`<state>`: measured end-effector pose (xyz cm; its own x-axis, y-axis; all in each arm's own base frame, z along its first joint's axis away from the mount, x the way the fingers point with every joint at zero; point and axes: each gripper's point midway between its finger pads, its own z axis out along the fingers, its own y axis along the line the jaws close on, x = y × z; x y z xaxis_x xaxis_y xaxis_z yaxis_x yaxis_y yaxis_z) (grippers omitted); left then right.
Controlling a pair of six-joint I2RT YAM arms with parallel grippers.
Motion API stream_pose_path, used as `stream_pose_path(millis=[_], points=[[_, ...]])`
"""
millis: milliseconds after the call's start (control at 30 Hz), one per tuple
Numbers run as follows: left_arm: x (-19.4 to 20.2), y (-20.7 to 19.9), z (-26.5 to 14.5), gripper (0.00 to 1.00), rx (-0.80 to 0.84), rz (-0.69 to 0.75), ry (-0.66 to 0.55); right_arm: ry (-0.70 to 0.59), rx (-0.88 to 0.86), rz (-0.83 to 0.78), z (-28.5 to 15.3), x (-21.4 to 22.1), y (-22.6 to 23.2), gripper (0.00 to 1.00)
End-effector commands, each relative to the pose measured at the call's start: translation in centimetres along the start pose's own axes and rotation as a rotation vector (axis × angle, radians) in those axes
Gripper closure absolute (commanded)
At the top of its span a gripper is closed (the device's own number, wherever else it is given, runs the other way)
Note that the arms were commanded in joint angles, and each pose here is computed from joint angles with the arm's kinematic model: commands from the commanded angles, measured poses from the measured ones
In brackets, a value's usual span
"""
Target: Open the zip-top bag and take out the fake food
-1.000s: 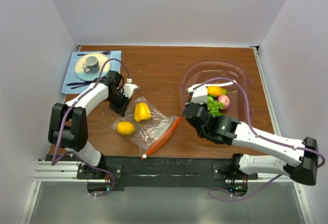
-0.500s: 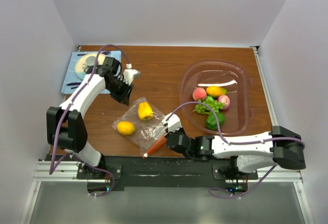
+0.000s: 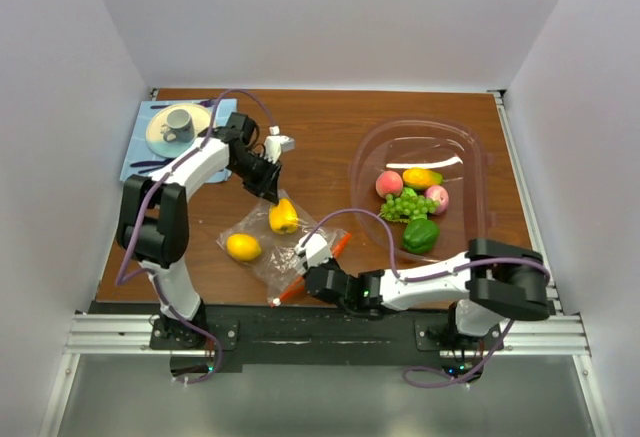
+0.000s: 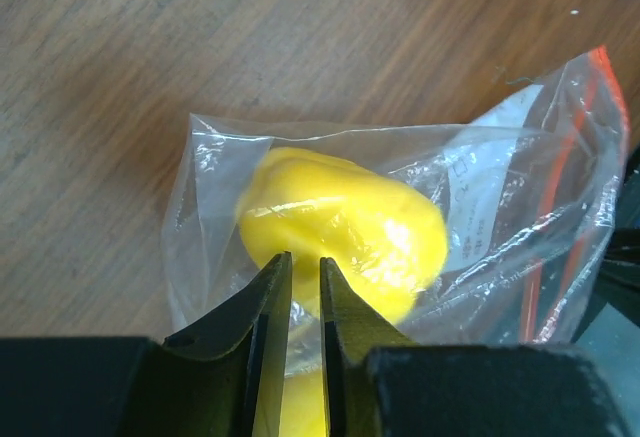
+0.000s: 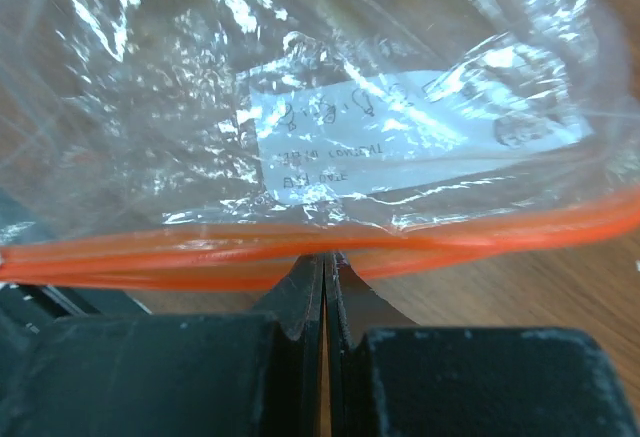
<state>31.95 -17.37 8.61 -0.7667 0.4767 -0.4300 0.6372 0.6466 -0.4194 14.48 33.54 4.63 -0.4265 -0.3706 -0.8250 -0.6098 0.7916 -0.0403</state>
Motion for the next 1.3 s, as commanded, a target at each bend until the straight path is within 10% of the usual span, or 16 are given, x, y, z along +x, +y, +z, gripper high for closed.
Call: stream_pose_path(millis=[0,367,767,967,1267], points=[[-1.5,1.4,0.9,0.78,-0.039,0.041,-0.046,-0.067,-0.039,0.02,1.1,-2.4,2.2,1.0],[-0.9,2.9,3.4,0.81,-0.105,0.072,0.001,-0.121,-0.011,0.037,1.8,-4.1,2.6,0.97],[0.8,0.2,6.1,0.84,-0.067,0.154,0.098,-0.166,0.128,0.005,3.1,-6.0,1.5,0.31],[2.6,-1.1,5.8,0.87,-0.003,0.187,0.136,-0.159,0.257,-0.007,3.9,-5.3,-0.6,0.12],[7.7,-4.6,4.8,0.88,0.135,0.263,0.287,-0.207,0.281,0.07,5.9,-7.3,-2.5,0.09]])
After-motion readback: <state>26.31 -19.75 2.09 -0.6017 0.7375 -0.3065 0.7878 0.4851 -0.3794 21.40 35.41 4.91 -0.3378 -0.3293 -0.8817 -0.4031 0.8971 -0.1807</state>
